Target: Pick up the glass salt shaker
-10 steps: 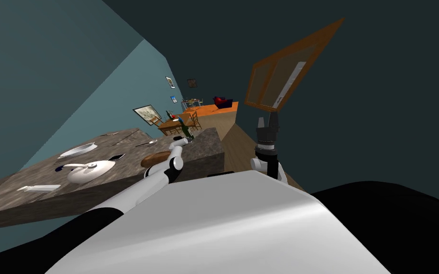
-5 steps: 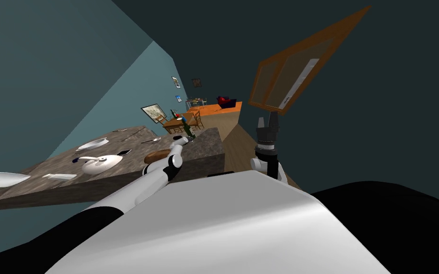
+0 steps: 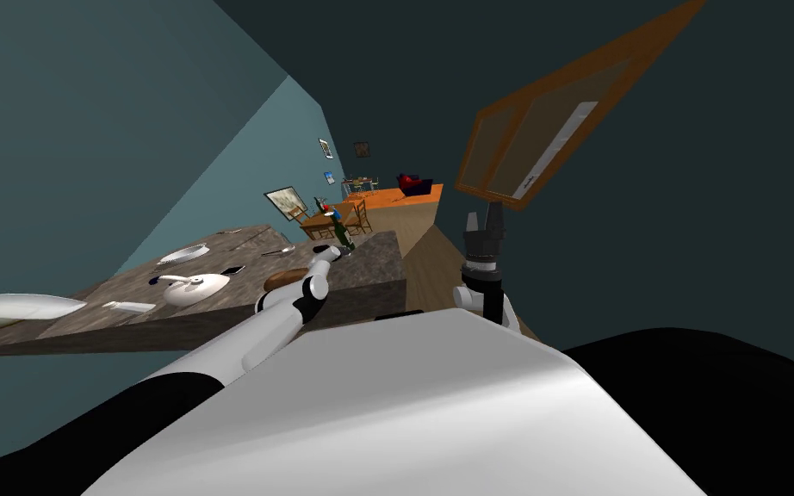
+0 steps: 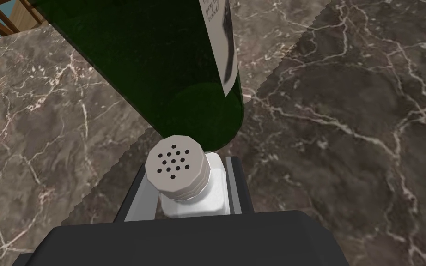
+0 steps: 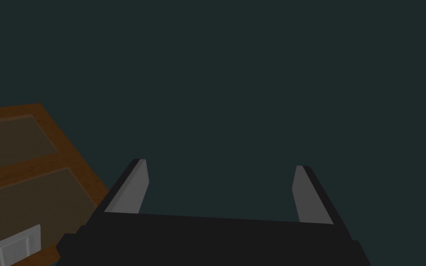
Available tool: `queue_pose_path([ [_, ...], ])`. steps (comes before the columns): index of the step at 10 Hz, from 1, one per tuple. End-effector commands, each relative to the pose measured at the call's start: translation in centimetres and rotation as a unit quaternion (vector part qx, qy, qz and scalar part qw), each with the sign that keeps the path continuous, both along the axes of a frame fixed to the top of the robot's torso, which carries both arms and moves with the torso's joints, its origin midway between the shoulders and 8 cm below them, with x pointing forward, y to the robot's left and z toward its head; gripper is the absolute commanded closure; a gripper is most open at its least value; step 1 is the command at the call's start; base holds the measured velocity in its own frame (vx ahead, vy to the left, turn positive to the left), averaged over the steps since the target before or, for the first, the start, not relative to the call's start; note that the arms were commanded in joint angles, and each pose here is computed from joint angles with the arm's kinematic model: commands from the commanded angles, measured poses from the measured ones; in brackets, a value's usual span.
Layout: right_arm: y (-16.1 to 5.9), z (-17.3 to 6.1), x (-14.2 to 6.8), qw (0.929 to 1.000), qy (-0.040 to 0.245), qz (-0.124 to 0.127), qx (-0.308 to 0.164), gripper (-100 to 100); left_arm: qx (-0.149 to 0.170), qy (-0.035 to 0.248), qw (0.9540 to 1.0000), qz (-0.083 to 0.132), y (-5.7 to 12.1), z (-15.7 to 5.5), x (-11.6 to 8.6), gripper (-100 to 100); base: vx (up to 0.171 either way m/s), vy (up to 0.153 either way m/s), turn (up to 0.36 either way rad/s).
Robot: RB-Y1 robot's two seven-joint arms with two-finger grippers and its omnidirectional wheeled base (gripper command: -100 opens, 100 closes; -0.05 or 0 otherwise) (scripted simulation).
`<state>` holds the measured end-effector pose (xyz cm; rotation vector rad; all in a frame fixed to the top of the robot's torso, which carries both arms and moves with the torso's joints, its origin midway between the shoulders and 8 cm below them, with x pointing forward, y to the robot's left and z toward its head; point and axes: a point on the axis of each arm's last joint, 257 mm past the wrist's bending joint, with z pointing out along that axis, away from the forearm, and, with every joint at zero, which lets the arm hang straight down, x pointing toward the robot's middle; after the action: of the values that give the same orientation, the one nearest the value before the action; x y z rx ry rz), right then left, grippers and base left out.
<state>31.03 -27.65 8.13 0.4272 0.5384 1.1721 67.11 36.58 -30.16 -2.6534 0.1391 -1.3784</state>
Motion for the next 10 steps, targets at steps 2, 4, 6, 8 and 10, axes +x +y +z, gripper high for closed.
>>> queue_pose_path([
  [2,0.0,0.0,0.0,1.0000,0.000,0.000,0.000,0,0.005,0.002,0.9999,-0.012,-0.3,-0.2,0.1,100,0.015,-0.045,0.063],
  [4,0.0,0.0,0.0,1.0000,0.000,0.000,0.000,0,0.000,0.000,0.9998,-0.022,-0.9,0.0,0.4,100,0.017,-0.048,0.142],
  [6,0.0,0.0,0.0,1.0000,0.000,0.000,0.000,0,0.001,0.001,0.9996,-0.029,-1.2,0.2,0.5,100,0.016,-0.040,0.099],
  [8,0.0,0.0,0.0,1.0000,0.000,0.000,0.000,0,0.006,-0.001,0.9993,-0.036,-1.4,0.2,0.6,100,0.012,-0.045,0.061],
  [10,0.0,0.0,0.0,1.0000,0.000,0.000,0.000,0,0.004,-0.013,0.9992,-0.037,-1.4,1.5,1.3,100,0.008,-0.059,0.161],
])
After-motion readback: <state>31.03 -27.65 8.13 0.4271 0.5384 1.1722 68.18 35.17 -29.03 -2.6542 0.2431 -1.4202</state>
